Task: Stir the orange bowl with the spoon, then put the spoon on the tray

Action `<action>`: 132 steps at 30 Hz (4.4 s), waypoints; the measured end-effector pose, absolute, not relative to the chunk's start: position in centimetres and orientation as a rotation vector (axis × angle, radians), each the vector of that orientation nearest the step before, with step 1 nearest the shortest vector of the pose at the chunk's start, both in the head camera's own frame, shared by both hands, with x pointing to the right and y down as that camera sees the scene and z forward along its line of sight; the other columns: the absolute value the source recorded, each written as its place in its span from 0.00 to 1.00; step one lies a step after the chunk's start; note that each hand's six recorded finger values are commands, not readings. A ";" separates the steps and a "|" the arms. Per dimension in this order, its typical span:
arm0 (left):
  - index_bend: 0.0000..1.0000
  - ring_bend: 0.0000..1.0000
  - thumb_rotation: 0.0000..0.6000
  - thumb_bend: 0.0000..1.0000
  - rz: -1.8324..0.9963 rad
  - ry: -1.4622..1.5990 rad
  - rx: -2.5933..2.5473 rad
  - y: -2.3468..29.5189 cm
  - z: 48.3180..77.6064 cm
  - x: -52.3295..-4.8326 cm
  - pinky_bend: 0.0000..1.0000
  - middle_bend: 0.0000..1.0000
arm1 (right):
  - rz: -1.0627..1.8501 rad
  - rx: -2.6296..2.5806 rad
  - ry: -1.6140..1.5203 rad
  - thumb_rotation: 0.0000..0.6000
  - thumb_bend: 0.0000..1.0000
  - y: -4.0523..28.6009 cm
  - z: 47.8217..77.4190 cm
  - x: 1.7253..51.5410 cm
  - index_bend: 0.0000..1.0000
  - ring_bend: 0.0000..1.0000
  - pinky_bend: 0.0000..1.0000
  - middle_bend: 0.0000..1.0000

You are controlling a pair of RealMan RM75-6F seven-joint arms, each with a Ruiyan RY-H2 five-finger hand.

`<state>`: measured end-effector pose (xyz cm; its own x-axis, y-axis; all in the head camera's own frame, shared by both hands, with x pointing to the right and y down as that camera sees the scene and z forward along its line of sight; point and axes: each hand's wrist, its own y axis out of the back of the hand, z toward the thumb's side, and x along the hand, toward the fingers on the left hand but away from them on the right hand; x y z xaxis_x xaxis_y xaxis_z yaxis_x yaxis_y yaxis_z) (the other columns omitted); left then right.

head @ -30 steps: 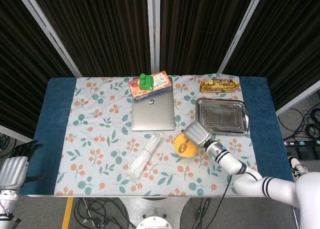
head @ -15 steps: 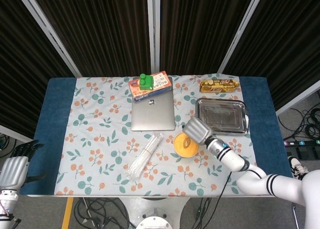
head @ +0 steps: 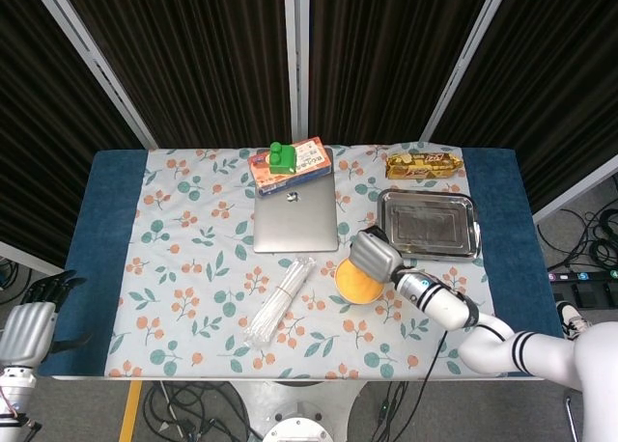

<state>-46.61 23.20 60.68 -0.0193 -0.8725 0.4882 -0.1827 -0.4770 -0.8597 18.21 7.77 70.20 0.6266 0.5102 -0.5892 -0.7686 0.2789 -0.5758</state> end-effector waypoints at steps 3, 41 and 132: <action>0.26 0.15 1.00 0.00 -1.543 1.106 -1.688 23.2 60.7 -46.6 0.14 0.22 | 0.861 -0.932 0.321 1.00 0.46 8.4 70.7 17.7 0.81 1.00 1.00 1.00; 0.26 0.15 1.00 0.00 -1.544 1.124 -1.699 23.8 61.1 -47.0 0.14 0.22 | 0.869 -0.915 0.297 1.00 0.47 9.9 71.7 16.9 0.88 1.00 1.00 1.00; 0.26 0.15 1.00 0.00 -1.522 1.143 -1.712 24.8 60.7 -47.0 0.14 0.22 | 0.645 -0.523 0.389 1.00 0.48 10.5 67.5 14.2 0.99 1.00 1.00 1.00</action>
<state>-46.97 24.78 60.73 -0.0149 -0.8746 0.4846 -0.2211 -0.4698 -0.8547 14.17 10.46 67.55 0.7356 0.4636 -0.4940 -0.6532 0.6788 -0.3355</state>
